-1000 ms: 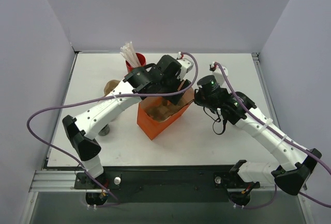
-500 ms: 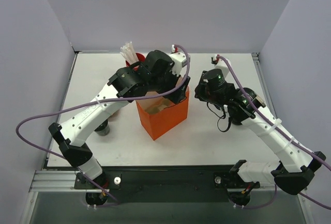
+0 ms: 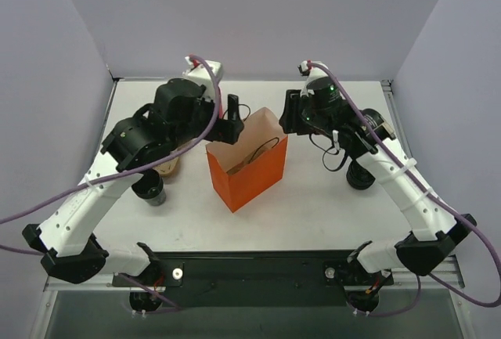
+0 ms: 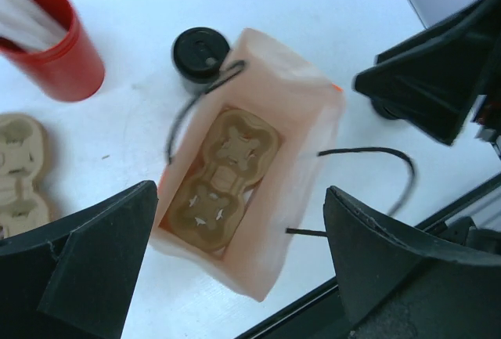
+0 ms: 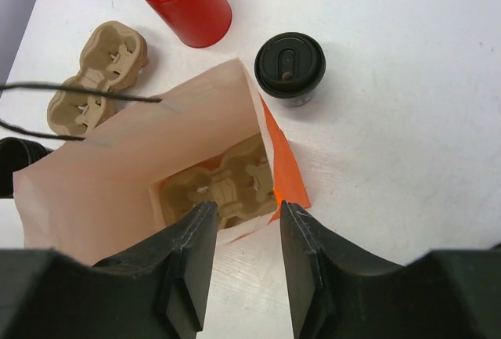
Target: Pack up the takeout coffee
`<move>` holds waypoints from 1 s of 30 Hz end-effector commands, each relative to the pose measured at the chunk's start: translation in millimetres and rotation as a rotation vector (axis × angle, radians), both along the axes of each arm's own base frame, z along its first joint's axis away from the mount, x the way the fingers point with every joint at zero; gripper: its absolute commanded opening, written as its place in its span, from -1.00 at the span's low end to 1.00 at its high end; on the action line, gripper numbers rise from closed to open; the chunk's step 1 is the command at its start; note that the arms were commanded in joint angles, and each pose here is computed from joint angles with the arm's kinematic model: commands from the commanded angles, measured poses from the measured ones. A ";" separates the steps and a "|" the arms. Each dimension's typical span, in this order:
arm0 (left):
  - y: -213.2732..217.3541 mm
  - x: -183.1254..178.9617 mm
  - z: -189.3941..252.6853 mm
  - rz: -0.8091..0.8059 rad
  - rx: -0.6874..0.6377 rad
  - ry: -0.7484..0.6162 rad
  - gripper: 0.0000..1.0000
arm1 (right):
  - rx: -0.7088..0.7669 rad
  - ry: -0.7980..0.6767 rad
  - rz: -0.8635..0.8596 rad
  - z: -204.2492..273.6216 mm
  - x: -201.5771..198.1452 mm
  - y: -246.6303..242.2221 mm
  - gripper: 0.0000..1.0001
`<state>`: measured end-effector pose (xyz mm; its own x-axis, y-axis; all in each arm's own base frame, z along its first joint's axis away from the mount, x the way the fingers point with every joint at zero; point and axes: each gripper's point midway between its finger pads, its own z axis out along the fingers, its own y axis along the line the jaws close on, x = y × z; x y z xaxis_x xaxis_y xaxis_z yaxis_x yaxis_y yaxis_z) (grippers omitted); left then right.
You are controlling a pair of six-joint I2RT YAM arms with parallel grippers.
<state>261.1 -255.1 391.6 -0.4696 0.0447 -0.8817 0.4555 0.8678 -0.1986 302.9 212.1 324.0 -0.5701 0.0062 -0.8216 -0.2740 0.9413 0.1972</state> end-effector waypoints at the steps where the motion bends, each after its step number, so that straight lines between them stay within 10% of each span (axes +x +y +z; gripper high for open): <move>1: 34.4 11.4 -3.2 0.114 -0.175 0.107 0.95 | 0.017 0.049 0.134 -6.5 21.9 14.1 -0.22; 12: 79.2 -2.2 -65.0 0.204 0.001 0.183 0.95 | -0.114 0.117 0.217 -53.4 55.5 27.7 -0.19; 19: 75.1 -6.2 -90.9 0.209 0.043 0.306 0.93 | -0.136 0.125 0.103 -49.5 55.4 10.7 -1.00; 30: 81.8 12.8 -87.4 0.291 0.099 0.286 0.53 | -0.119 0.250 -0.224 -94.5 -6.6 -35.8 -1.00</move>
